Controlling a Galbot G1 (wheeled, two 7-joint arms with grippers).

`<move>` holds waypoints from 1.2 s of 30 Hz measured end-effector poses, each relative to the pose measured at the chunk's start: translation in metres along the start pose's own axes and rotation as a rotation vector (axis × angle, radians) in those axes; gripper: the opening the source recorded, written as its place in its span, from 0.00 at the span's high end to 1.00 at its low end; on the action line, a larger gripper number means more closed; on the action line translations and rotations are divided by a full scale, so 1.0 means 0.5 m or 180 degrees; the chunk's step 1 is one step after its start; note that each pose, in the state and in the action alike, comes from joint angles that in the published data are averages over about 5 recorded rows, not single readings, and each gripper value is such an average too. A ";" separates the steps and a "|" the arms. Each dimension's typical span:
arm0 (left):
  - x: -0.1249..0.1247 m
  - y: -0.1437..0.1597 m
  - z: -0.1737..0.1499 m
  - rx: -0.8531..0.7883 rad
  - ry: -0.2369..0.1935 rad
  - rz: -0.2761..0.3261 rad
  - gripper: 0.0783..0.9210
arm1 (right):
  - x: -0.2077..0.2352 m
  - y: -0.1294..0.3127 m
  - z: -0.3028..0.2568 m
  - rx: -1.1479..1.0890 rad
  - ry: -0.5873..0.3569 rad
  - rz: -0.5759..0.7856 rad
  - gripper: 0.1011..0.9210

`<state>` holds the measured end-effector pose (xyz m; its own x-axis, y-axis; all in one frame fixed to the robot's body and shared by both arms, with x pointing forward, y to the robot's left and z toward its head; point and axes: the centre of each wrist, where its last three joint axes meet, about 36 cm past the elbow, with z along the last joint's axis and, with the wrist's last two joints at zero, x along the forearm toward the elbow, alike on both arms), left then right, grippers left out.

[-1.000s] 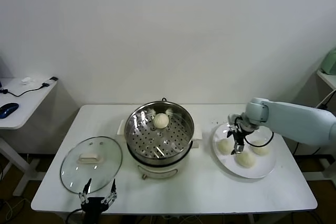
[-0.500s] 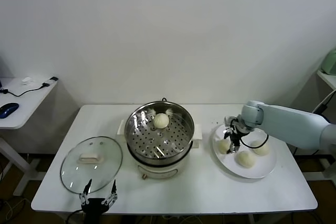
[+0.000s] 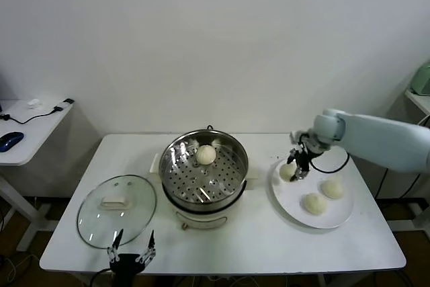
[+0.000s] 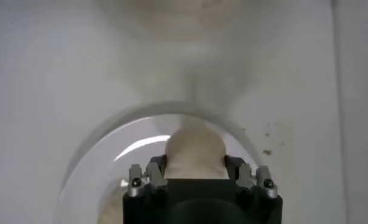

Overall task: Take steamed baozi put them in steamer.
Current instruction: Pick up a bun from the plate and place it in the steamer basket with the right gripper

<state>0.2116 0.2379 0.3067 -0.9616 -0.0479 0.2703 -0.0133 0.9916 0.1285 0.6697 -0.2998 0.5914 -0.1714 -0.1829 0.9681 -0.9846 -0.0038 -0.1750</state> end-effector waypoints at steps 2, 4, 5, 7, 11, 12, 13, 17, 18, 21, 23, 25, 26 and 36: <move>0.000 -0.003 -0.003 0.0000 -0.0010 0.0017 0.12 | 0.053 -0.012 -0.036 0.0033 -0.0072 0.0057 0.34; 0.000 -0.007 -0.007 0.0005 -0.0021 0.0032 0.12 | 0.103 -0.019 -0.081 0.0074 -0.0159 0.0106 0.34; 0.000 -0.009 -0.008 0.0008 -0.0028 0.0040 0.12 | 0.124 -0.021 -0.105 0.0098 -0.0204 0.0122 0.34; 0.000 -0.012 -0.012 0.0013 -0.0042 0.0053 0.12 | 0.159 -0.019 -0.159 0.0154 -0.0291 0.0138 0.34; 0.000 -0.016 -0.020 0.0022 -0.0073 0.0069 0.12 | 0.193 -0.006 -0.270 0.0270 -0.0423 0.0125 0.34; -0.001 -0.017 -0.022 0.0024 -0.0081 0.0070 0.12 | 0.195 -0.001 -0.297 0.0299 -0.0444 0.0116 0.34; -0.001 -0.017 -0.024 0.0026 -0.0086 0.0069 0.12 | 0.195 0.004 -0.324 0.0327 -0.0459 0.0105 0.34; 0.000 -0.017 -0.029 0.0030 -0.0101 0.0063 0.12 | 0.173 0.024 -0.416 0.0425 -0.0472 0.0055 0.34; 0.000 -0.017 -0.030 0.0029 -0.0103 0.0062 0.12 | 0.164 0.029 -0.436 0.0446 -0.0469 0.0040 0.34; 0.000 -0.016 -0.030 0.0027 -0.0101 0.0058 0.12 | 0.130 0.041 -0.490 0.0497 -0.0448 0.0004 0.34; -0.001 -0.015 -0.030 0.0027 -0.0101 0.0058 0.12 | 0.105 0.047 -0.519 0.0523 -0.0426 -0.0010 0.34; -0.002 -0.016 -0.030 0.0028 -0.0101 0.0060 0.12 | 0.078 0.052 -0.545 0.0543 -0.0397 -0.0014 0.34; -0.002 -0.016 -0.031 0.0028 -0.0101 0.0060 0.12 | 0.065 0.053 -0.556 0.0551 -0.0383 -0.0013 0.34; -0.002 -0.017 -0.030 0.0037 -0.0099 0.0062 0.12 | -0.052 0.061 -0.634 0.0579 -0.0345 0.0026 0.34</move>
<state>0.2170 0.2277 0.3197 -0.9697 -0.0250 0.2429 0.0025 0.9937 0.1123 0.6328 0.0164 0.6175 -0.1647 -0.2883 0.9433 -0.9588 -0.1775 -0.2216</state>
